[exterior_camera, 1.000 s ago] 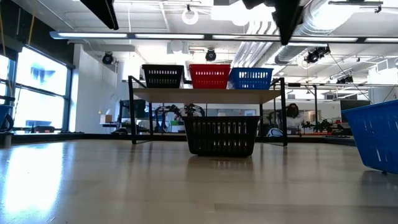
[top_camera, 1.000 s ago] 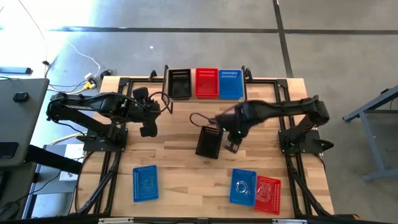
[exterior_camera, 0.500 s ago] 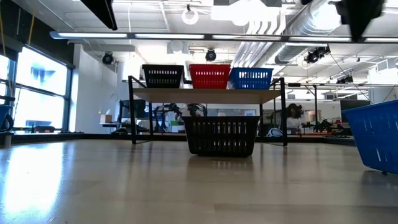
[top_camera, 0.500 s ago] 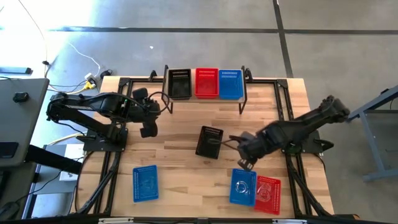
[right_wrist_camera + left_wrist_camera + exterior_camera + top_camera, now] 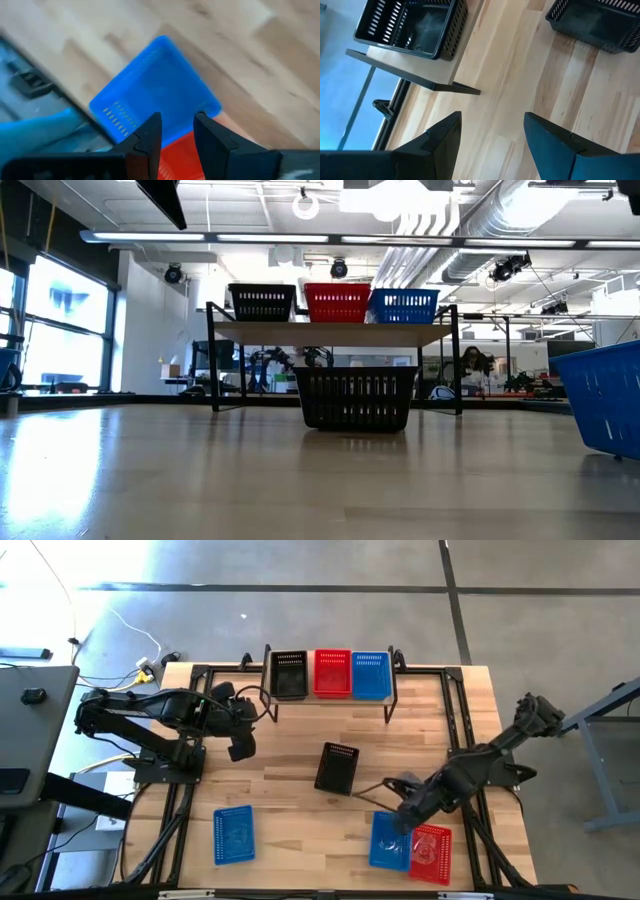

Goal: Stack baskets on shelf by color
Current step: Stack the right blue bin on top of the blue bin on the shelf

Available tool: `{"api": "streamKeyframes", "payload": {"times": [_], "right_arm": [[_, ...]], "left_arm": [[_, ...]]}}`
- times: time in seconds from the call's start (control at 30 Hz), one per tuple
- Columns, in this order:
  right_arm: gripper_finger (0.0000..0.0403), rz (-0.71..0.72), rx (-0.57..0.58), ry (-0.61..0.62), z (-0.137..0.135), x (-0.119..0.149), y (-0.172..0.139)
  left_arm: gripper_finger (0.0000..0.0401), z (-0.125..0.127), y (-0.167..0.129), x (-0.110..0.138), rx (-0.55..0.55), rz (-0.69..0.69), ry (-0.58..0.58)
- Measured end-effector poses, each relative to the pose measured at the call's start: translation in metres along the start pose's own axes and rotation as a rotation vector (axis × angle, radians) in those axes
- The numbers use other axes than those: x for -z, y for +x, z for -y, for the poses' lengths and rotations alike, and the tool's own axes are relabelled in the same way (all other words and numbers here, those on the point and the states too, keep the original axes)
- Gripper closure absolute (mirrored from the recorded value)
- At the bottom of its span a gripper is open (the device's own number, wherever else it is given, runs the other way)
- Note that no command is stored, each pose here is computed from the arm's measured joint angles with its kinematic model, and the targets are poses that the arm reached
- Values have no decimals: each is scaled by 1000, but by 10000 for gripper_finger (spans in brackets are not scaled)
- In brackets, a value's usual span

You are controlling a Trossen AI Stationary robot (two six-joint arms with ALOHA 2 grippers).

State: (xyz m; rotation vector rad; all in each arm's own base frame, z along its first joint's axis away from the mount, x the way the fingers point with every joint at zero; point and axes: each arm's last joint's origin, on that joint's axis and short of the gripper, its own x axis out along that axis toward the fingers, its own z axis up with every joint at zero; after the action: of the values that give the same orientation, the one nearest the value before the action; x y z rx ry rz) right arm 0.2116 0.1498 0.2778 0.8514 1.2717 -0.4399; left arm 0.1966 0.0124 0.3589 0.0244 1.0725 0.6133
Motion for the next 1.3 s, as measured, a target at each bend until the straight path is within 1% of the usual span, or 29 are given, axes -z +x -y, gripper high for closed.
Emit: {"api": "streamKeyframes", "payload": {"times": [0.17, 0.3, 0.43, 0.57, 0.7, 0.87, 1.17, 1.3], "right_arm": [[305, 33, -99, -119, -11, 16, -1], [304, 41, -181, -247, -20, 30, -1], [304, 62, -238, -365, -27, 42, 0], [299, 65, -260, -443, -33, 50, 6], [277, 67, -268, -507, -41, 55, 18], [254, 36, -237, -591, -48, 63, 42], [256, -11, -159, -693, -53, 70, 76], [256, -27, -160, -723, -55, 71, 84]], "left_arm": [[197, 0, 0, 0, 11, -4, -17], [197, 1, 0, 0, 24, -7, -20], [197, 1, 0, 0, 24, -8, -40], [197, 1, 0, 0, 30, -10, -47], [197, 1, 0, 0, 38, -13, -47], [197, 1, 0, 0, 46, -17, -55], [197, 1, 0, 0, 47, -17, -70], [197, 1, 0, 0, 47, -17, -72]]}}
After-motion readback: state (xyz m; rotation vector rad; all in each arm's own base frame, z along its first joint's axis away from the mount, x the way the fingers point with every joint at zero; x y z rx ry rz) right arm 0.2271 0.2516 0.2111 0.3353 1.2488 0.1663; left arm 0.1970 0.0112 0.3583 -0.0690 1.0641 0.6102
